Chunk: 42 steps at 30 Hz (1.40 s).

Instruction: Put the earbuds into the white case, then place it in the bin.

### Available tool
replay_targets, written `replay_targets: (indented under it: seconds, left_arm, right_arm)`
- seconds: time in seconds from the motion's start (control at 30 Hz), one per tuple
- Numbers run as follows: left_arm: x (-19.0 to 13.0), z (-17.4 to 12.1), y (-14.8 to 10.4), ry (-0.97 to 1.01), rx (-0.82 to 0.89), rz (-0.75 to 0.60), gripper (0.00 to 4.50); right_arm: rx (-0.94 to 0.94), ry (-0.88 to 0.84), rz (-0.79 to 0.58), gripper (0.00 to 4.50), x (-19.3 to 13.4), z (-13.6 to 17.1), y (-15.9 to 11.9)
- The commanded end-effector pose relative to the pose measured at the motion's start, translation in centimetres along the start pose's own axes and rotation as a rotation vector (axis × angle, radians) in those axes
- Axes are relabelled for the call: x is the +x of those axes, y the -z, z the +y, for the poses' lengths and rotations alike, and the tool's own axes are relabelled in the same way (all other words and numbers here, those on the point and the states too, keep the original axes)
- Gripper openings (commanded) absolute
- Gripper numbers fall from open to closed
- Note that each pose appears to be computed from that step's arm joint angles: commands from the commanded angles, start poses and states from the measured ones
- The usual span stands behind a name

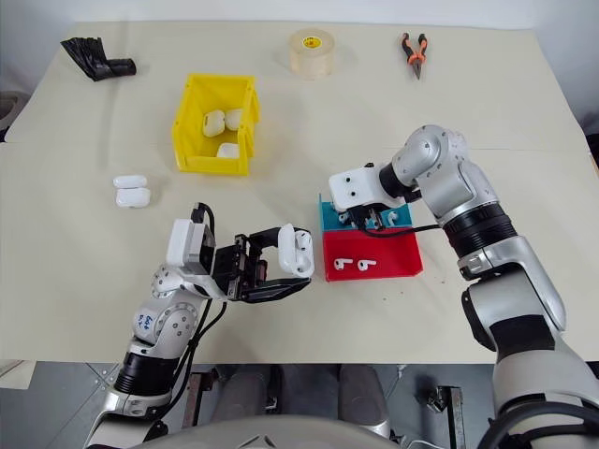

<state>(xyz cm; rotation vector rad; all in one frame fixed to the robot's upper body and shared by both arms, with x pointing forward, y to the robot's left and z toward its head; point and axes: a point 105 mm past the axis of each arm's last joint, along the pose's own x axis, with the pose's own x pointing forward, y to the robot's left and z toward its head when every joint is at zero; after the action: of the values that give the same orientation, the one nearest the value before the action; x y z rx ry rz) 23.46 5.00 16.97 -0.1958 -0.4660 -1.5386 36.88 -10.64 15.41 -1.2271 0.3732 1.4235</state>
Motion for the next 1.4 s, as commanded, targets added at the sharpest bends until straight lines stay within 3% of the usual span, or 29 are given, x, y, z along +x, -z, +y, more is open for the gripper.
replay_targets:
  seconds: [0.03, 0.2, 0.37, 0.43, 0.57, 0.83, 0.93, 1.07, 1.4]
  left_arm:
    - [0.1, 0.0, -0.9, 0.009, 0.032, -0.027, 2.8]
    - [-0.2, 0.3, -1.4, 0.008, 0.029, -0.037, 2.8]
    - [-0.5, 1.3, -1.9, 0.02, 0.006, -0.035, 2.8]
    - [-0.7, 1.9, -2.1, 0.018, 0.0, -0.036, 2.8]
    - [-0.5, 3.1, -2.3, 0.026, -0.001, -0.041, 2.8]
    - [0.2, 4.5, -2.6, 0.053, -0.008, -0.056, 2.8]
    - [0.6, 5.0, -2.9, 0.06, -0.012, -0.068, 2.8]
    - [1.0, 5.2, -2.9, 0.079, -0.013, -0.073, 2.8]
    - [1.5, 4.9, -3.0, 0.095, -0.022, -0.089, 2.8]
  right_arm:
    - [0.058, 0.098, -0.045, 0.54, -2.4, -1.0, -0.4]
    - [0.212, 0.238, -0.217, 0.54, -6.4, -1.1, -0.9]
    - [0.4, 0.4, -0.462, 0.54, -9.5, 0.9, -0.1]
    - [0.474, 0.472, -0.591, 0.54, -10.0, 0.8, -1.1]
    - [0.571, 0.521, -0.974, 0.54, -11.8, 2.2, -4.5]
    - [0.759, 0.449, -1.385, 0.54, -12.7, 4.8, -9.9]
    - [0.805, 0.391, -1.45, 0.54, -12.2, 5.9, -11.4]
    - [0.83, 0.341, -1.427, 0.54, -10.6, 7.1, -12.5]
    - [0.859, 0.316, -1.389, 0.54, -7.9, 7.8, -13.0]
